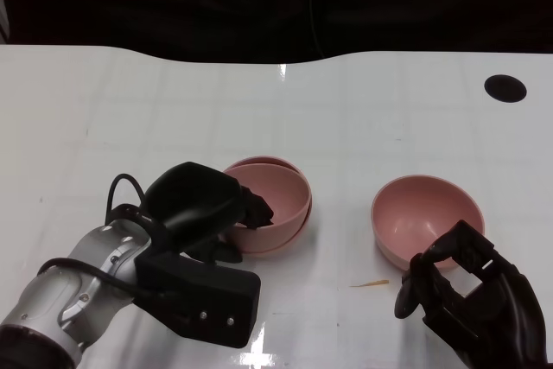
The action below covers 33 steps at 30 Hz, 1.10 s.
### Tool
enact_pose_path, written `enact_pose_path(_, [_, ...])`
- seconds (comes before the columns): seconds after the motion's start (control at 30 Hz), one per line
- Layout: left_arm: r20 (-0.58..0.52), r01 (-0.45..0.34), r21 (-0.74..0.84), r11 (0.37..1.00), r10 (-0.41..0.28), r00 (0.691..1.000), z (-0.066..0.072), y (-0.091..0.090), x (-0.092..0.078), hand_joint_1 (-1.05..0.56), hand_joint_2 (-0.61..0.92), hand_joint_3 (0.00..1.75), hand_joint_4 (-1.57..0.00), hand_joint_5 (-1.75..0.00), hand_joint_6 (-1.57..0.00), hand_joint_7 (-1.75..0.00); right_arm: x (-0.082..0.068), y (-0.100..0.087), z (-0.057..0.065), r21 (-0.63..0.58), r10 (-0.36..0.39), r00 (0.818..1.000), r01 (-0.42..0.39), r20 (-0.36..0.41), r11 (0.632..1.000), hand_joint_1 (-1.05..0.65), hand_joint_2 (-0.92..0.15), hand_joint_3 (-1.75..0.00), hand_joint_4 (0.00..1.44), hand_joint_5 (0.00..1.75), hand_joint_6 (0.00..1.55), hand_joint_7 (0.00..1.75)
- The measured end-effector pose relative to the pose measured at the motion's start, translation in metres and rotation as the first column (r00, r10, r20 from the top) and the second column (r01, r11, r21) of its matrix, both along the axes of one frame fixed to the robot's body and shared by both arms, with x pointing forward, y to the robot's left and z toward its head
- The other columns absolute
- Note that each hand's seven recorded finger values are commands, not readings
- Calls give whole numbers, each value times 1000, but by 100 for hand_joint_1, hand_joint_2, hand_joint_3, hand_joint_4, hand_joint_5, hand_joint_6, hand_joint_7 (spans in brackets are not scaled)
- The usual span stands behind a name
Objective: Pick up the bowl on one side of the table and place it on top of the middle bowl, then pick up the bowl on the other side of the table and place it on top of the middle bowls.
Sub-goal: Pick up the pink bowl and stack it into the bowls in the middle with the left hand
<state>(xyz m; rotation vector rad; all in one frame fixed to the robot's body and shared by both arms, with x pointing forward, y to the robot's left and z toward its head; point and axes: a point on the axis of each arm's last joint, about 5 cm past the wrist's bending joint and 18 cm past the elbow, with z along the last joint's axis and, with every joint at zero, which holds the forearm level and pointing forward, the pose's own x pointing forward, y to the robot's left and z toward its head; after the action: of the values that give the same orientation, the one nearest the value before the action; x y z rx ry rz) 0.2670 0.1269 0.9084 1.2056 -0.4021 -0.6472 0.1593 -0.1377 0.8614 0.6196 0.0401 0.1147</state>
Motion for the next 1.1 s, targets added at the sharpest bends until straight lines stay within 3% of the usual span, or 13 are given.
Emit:
enact_pose_path(0.77, [-13, 11, -22, 1000, -11, 1000, -1, -4, 2, -17, 92, 21, -107, -51, -115, -2, 0, 0, -1, -1, 5, 1000, -5, 14, 1000, -8, -69, -86, 82, 175, 71, 151])
enact_pose_path(0.8, [-13, 11, -22, 1000, -11, 1000, -1, -4, 2, -17, 92, 21, -100, -71, -117, -2, 0, 0, -1, -1, 5, 1000, -5, 14, 1000, -8, -69, -86, 82, 175, 71, 151])
enact_pose_path(1.0, [6, 7, -35, 999, -7, 1000, -2, -4, 2, -15, 92, 18, -79, -123, -125, -6, 0, -1, -2, 4, 8, 1000, -8, 16, 1000, -8, -70, -86, 82, 175, 71, 149])
enact_pose_path(1.1, [32, 6, -20, 1000, -6, 999, -3, -5, 2, -17, 92, 14, -78, -122, -124, -5, 0, -1, -2, 5, 5, 1000, -5, 15, 1000, -8, -69, -85, 82, 175, 71, 149])
